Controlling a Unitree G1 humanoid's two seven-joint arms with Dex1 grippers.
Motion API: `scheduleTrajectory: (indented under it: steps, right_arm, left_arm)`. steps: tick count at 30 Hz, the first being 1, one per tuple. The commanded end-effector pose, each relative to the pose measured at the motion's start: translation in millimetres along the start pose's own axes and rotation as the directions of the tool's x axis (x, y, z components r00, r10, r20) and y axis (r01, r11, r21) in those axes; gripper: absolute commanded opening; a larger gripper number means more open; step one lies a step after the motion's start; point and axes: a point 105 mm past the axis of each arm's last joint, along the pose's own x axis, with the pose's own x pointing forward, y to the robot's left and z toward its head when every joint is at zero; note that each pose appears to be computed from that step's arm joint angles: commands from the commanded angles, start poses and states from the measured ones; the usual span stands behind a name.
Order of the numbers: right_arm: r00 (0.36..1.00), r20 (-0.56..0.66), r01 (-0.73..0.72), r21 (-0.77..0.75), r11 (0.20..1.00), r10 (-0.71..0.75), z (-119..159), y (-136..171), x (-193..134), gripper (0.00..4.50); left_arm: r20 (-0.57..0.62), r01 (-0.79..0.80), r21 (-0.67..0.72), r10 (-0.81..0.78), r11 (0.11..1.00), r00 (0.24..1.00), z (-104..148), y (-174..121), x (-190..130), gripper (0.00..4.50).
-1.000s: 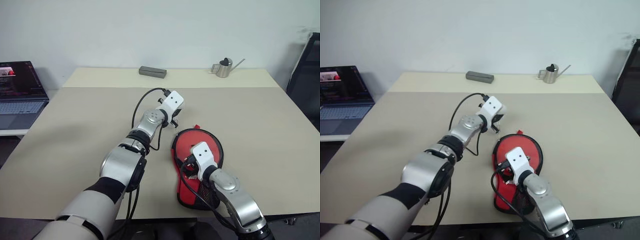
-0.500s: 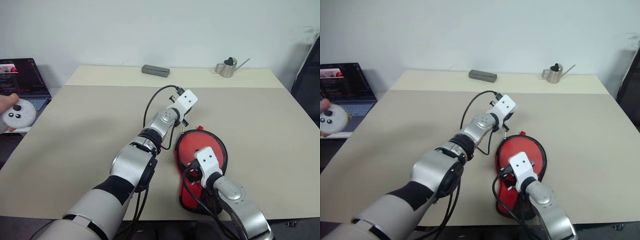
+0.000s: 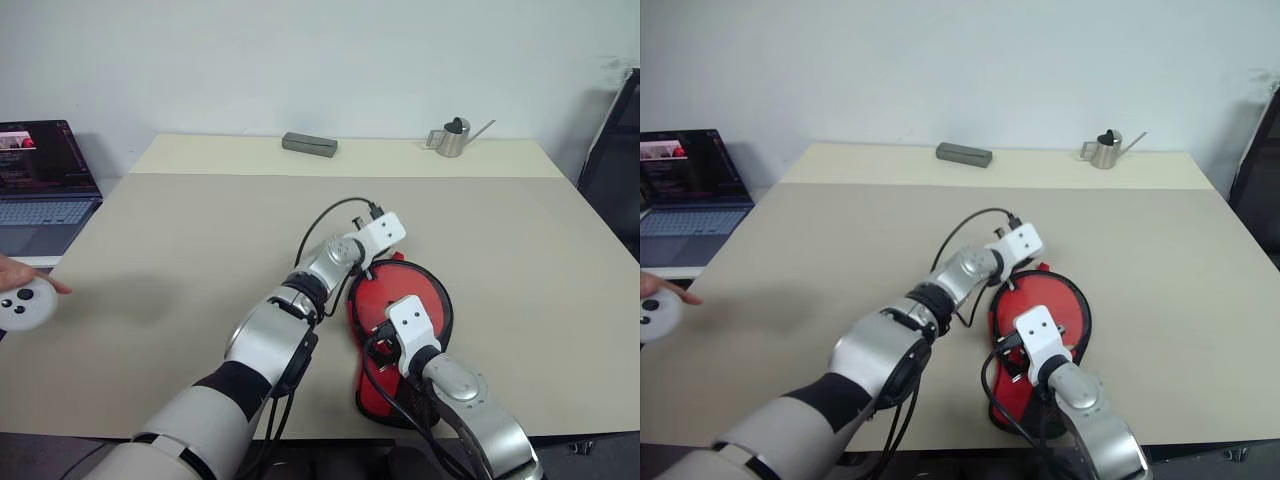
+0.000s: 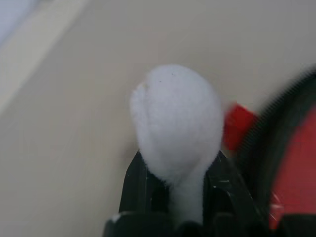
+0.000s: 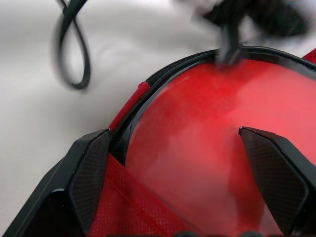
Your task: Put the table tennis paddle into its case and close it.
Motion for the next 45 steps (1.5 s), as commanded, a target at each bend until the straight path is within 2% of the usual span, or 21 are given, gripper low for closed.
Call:
scheduleTrajectory:
  steps: [1, 7, 11, 15, 21, 25, 28, 31, 34, 37, 40, 45]
  right_arm:
    - [0.973, -0.226, -0.039, 0.062, 0.997, 0.052, -56.5, 10.6, 0.9, 4.5]
    - [0.977, -0.208, -0.038, 0.063, 0.997, 0.051, -51.8, 7.5, 6.8, 4.5]
    - [0.981, -0.188, -0.034, 0.049, 0.998, 0.043, -45.5, 0.0, 14.9, 4.5]
    - [0.984, -0.174, -0.032, 0.033, 0.999, 0.037, -41.5, -9.0, 22.3, 4.5]
    - [0.99, -0.139, -0.018, 0.013, 1.0, 0.02, -30.9, -26.3, 31.2, 4.5]
    - [0.994, -0.11, -0.011, 0.009, 1.0, 0.012, -20.8, -39.1, 29.0, 4.5]
    - [0.998, -0.07, -0.002, 0.026, 1.0, 0.004, -8.7, -54.1, 19.6, 4.5]
    - [0.999, -0.035, 0.001, 0.033, 0.999, 0.0, 2.0, -69.5, 9.1, 4.5]
    - [0.999, 0.023, -0.028, 0.034, 0.999, 0.028, 16.3, -79.1, -2.7, 4.5]
    - [0.997, 0.046, -0.06, 0.013, 0.998, 0.059, 23.1, -87.3, -11.5, 4.5]
    - [0.993, 0.061, -0.097, -0.013, 0.995, 0.098, 31.2, -95.0, -20.6, 4.5]
    - [0.976, 0.143, -0.164, 0.002, 0.986, 0.162, 57.3, -102.2, -35.2, 4.5]
  left_arm:
    - [0.013, -0.017, -0.006, 0.017, 1.0, 1.0, 5.6, 6.3, -1.2, 0.28]
    - [0.052, -0.062, -0.055, 0.065, 0.997, 0.997, 15.0, 20.1, -4.5, 2.34]
    - [0.137, -0.071, -0.14, 0.09, 0.988, 0.986, 33.5, 37.2, -11.3, 3.67]
    - [0.223, -0.059, -0.24, 0.114, 0.969, 0.968, 45.4, 60.2, -24.5, 3.67]
    - [0.309, -0.102, -0.328, 0.209, 0.939, 0.928, 39.4, 110.9, -61.4, 3.67]
    - [0.335, -0.133, -0.363, 0.263, 0.922, 0.905, 19.5, 138.5, -91.4, 3.67]
    - [0.343, -0.125, -0.394, 0.272, 0.91, 0.899, -11.8, 148.1, -117.4, 3.67]
    - [0.371, -0.075, -0.404, 0.238, 0.912, 0.898, -31.3, 140.2, -131.9, 3.67]
    - [0.404, 0.012, -0.412, 0.171, 0.911, 0.899, -47.3, 111.7, -145.7, 3.67]
    - [0.387, 0.027, -0.421, 0.153, 0.907, 0.909, -55.1, 87.2, -153.0, 3.67]
    - [0.388, 0.045, -0.417, 0.133, 0.908, 0.912, -49.5, 70.5, -153.3, 3.67]
    - [0.464, 0.155, -0.364, 0.035, 0.918, 0.885, -20.8, 47.2, -147.8, 3.67]
